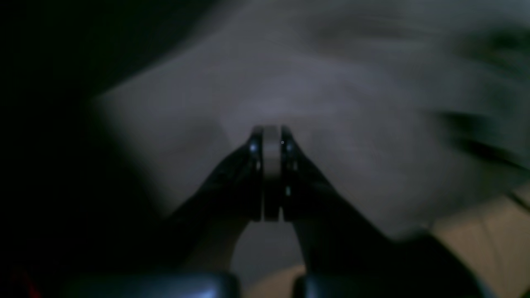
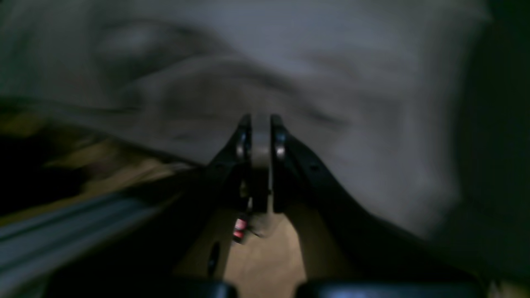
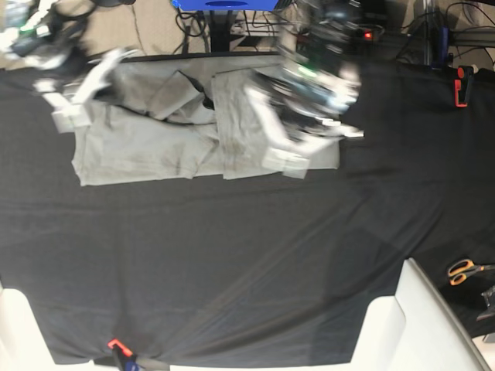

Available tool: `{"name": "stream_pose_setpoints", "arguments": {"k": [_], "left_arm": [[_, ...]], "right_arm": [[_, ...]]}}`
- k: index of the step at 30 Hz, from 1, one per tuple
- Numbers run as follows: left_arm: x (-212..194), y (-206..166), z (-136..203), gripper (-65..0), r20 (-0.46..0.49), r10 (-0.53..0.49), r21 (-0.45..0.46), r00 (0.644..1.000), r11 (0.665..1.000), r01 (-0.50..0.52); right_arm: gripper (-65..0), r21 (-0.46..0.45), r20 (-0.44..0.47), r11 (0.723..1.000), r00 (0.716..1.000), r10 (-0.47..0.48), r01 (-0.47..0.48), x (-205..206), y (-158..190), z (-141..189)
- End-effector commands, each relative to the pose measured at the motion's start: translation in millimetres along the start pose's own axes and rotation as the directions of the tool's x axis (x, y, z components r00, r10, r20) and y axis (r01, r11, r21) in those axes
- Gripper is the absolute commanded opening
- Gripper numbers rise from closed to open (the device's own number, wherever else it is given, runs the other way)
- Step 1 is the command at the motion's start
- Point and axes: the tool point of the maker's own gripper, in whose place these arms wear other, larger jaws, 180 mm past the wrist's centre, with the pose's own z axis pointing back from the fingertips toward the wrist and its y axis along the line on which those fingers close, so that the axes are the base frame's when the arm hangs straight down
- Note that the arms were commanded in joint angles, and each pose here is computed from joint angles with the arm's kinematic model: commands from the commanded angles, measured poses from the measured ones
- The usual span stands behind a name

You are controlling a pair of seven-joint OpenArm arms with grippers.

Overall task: Fold the T-shirt properly
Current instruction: 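Release the fold and raise the left gripper away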

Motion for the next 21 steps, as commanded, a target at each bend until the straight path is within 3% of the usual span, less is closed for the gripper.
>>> {"name": "stream_pose_setpoints", "arguments": {"k": [1, 6, 9, 12, 16, 19, 21], "left_arm": [[3.2, 13.3, 3.2, -65.0, 0.018, 0.029, 0.031, 0.999, 0.999, -0.03], [-15.8, 101.9, 12.2, -65.0, 0.011, 0.167, 0.23, 0.986, 0.959, -0.165], [-50.4, 158.6, 25.8, -65.0, -0.017, 0.263, 0.364, 0.965, 0.9, -0.239], [-83.8, 201.4, 43.6, -65.0, -0.014, 0.349, 0.428, 0.937, 0.849, -0.31], [-115.6, 221.5, 53.3, -65.0, -0.014, 0.42, 0.367, 0.908, 0.847, -0.386], [-131.7, 213.6, 47.2, -65.0, 0.014, 0.399, 0.203, 0.917, 0.897, -0.394], [-144.8, 207.6, 39.7, -65.0, 0.047, 0.396, 0.095, 0.917, 0.912, -0.398]], "right_arm": [[-65.0, 0.028, 0.028, 0.999, 0.999, 0.029, -0.03, 9.4, 9.6, -1.0], [-65.0, 0.21, 0.035, 0.97, 0.992, 0.121, -0.126, 16.9, 73.5, -18.5], [-65.0, 0.246, -0.013, 0.963, 0.993, 0.114, -0.108, 10.6, 84.1, -30.2], [-64.7, 0.268, -0.051, 0.961, 0.995, 0.082, -0.065, 1.4, 91.8, -39.9], [-55.8, 0.279, -0.081, 0.96, 0.995, 0.058, -0.033, -8.5, 94.7, -46.3], [-44.4, 0.279, -0.081, 0.96, 0.995, 0.058, -0.033, -6.7, 93.0, -50.0], [-41.9, 0.281, -0.079, 0.959, 0.995, 0.058, -0.034, -4.6, 92.7, -52.7]]}}
